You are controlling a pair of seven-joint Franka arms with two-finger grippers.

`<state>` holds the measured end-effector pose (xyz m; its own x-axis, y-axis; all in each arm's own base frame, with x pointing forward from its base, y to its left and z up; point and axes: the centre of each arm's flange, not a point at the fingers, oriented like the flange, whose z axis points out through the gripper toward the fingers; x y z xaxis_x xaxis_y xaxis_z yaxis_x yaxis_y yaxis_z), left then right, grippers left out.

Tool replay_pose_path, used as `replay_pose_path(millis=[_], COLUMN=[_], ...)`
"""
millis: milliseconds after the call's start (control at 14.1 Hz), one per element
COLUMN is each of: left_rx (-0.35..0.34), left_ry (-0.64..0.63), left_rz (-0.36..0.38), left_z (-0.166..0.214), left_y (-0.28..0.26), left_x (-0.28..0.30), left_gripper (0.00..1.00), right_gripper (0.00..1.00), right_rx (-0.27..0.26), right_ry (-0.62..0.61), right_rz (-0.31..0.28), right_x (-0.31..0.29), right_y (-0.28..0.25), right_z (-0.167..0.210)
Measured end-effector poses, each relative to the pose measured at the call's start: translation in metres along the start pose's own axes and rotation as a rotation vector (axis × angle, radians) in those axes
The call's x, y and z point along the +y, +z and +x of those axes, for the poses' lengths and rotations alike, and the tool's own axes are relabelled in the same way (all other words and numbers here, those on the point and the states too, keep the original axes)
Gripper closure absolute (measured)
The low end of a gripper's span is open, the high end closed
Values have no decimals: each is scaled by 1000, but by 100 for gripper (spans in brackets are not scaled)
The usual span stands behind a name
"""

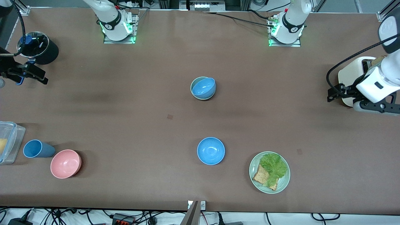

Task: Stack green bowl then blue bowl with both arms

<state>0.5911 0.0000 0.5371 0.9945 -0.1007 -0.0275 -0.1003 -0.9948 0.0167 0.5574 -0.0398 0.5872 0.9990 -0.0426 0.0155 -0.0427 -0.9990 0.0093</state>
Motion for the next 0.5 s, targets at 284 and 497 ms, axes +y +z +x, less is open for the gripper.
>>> replay_pose_path(millis=[284, 497], left_rx=[-2, -3], left_ry=[13, 14], left_rz=[-2, -2], left_z=[0, 0], left_y=[-6, -6], left_x=[8, 8], left_gripper=[0, 0], right_gripper=[0, 0], right_rx=[0, 0], right_ry=[-8, -10], right_rz=[0, 0], right_x=[0, 0], right_y=[0, 0], right_z=[0, 0])
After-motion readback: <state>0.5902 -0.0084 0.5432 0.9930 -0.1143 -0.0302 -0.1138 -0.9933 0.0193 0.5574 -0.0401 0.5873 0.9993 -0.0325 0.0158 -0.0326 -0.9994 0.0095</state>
